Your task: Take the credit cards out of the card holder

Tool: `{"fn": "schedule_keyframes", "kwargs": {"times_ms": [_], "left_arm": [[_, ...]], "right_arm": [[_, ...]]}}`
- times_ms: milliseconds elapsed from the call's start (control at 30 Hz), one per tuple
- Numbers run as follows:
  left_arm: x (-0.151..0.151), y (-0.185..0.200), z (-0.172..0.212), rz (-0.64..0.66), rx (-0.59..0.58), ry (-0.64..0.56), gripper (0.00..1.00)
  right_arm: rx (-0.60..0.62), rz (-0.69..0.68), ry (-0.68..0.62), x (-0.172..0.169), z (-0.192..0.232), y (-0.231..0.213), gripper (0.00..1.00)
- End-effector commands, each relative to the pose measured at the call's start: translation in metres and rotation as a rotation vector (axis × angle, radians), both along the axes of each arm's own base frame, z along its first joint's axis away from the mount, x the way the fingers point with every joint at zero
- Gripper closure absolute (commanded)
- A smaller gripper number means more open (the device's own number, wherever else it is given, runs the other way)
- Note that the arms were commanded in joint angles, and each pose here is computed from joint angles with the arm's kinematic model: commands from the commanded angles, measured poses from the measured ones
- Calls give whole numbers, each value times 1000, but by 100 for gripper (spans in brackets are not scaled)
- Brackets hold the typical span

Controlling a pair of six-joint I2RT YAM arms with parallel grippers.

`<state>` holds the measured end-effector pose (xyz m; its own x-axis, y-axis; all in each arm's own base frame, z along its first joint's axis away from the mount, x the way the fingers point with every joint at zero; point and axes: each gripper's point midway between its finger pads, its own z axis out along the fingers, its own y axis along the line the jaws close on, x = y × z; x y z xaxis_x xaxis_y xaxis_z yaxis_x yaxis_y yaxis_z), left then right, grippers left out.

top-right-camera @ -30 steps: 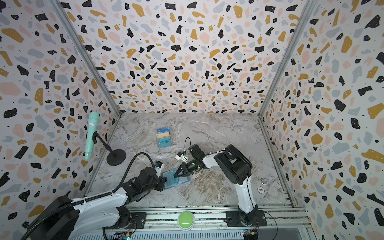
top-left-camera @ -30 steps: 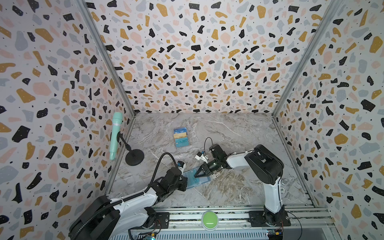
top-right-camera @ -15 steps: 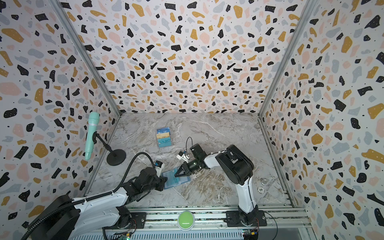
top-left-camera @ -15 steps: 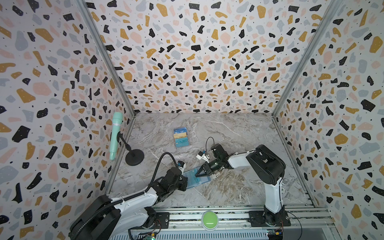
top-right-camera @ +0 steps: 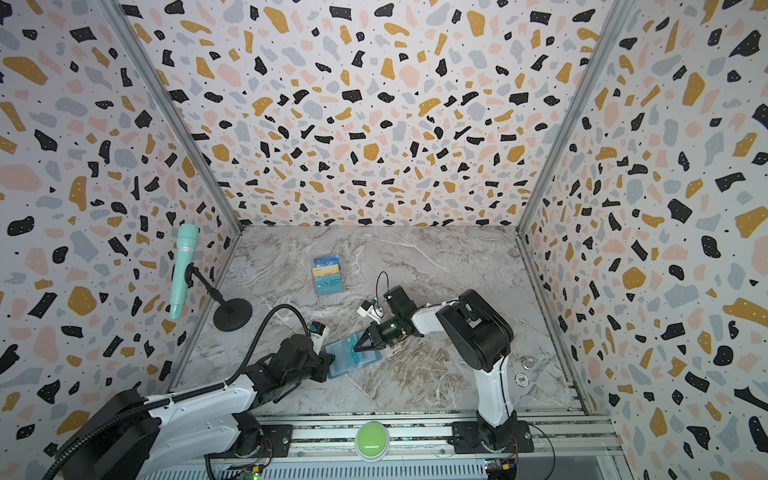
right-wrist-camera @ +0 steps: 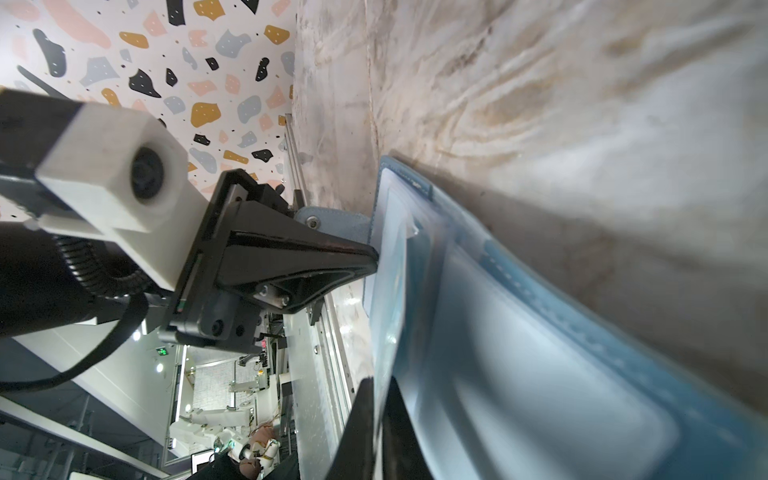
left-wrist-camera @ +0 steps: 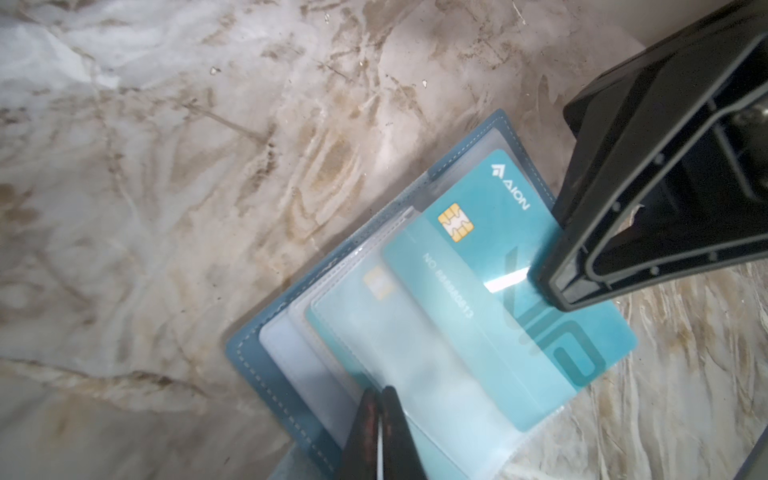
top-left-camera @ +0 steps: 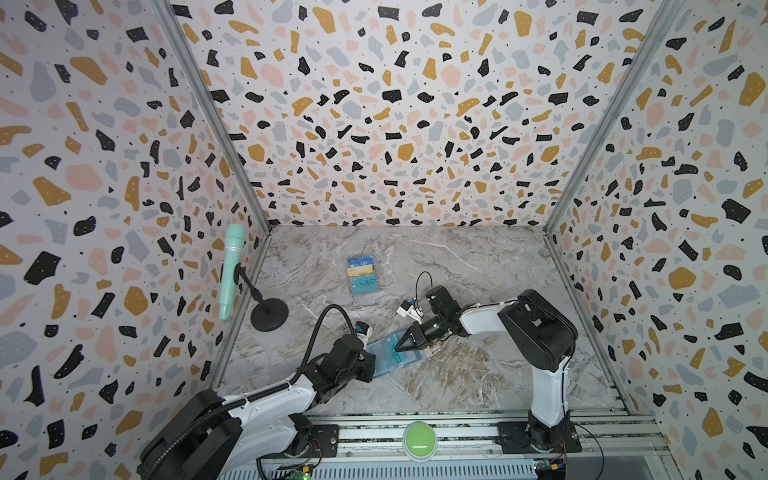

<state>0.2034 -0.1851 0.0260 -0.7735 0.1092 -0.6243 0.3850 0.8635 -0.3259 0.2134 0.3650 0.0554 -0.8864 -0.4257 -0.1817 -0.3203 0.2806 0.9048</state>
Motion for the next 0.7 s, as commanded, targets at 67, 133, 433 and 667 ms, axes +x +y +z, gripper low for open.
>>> {"fn": "schedule_keyframes", "kwargs": {"times_ms": [67, 133, 433, 667], "left_arm": [[-5, 1, -6, -9, 17, 25, 92], [-4, 0, -5, -9, 14, 21, 92], [10, -8, 16, 10, -15, -24, 87], [20, -12, 38, 19, -22, -55, 82]], "right_arm": [[-30, -8, -89, 8, 15, -11, 95], [-73, -14, -118, 11, 13, -15, 96], [-218, -26, -257, 22, 22, -34, 96], [-270, -43, -370, 32, 37, -45, 99]]}}
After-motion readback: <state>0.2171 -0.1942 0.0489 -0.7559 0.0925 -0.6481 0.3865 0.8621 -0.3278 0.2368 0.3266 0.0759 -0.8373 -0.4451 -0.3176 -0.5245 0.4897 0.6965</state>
